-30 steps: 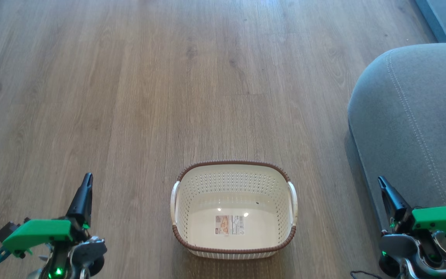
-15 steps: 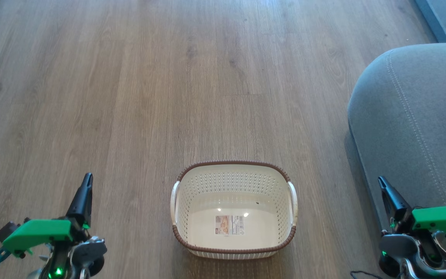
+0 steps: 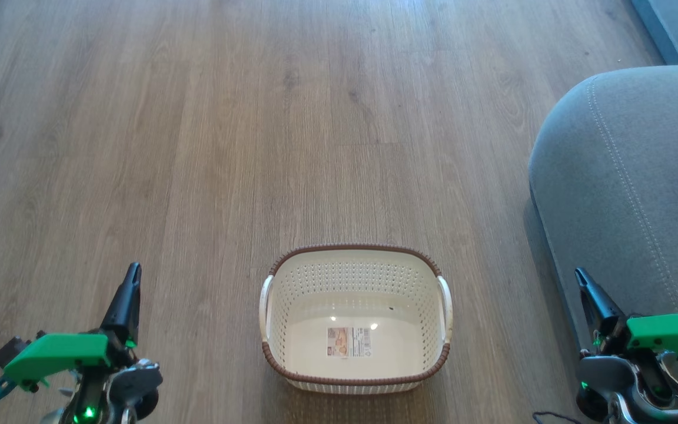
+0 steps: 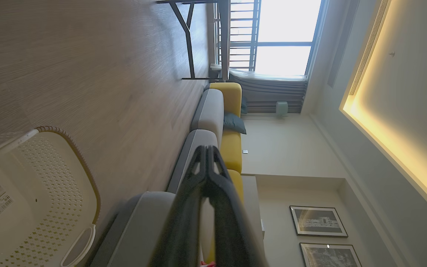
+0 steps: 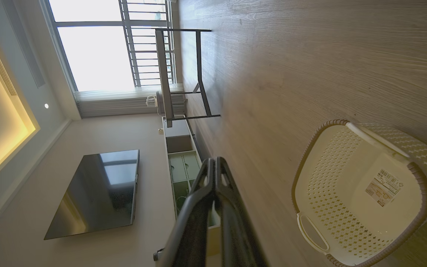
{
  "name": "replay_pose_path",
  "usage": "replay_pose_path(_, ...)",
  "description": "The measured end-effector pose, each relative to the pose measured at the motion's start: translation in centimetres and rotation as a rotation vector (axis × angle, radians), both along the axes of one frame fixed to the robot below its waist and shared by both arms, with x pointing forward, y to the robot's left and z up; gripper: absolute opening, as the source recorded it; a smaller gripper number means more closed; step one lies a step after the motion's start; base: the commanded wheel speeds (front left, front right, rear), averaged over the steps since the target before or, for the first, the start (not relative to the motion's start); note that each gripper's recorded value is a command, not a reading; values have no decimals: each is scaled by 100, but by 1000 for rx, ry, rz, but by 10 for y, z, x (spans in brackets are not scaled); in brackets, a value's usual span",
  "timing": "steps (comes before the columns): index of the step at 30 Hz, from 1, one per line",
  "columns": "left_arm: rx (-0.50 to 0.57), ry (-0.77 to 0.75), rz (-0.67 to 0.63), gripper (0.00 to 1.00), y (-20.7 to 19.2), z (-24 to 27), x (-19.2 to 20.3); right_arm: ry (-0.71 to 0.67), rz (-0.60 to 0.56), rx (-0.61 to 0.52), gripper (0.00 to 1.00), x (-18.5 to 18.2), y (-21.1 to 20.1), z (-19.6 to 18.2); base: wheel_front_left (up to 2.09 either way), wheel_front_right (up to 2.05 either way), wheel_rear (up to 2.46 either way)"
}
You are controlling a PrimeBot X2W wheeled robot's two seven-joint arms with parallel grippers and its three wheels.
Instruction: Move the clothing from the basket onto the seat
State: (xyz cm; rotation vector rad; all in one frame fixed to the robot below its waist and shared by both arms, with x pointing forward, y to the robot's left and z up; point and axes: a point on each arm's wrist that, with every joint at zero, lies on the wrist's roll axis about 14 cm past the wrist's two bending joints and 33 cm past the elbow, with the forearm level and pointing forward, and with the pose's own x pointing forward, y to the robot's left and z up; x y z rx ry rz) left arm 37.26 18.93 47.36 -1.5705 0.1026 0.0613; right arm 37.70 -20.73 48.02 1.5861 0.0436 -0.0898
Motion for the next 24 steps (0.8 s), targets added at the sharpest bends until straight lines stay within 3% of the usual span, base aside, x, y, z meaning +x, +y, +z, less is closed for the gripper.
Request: replay_pose_path(24,0,0,0,0,0,0,0,0,-2,1,0,0,0,0,0,0,0)
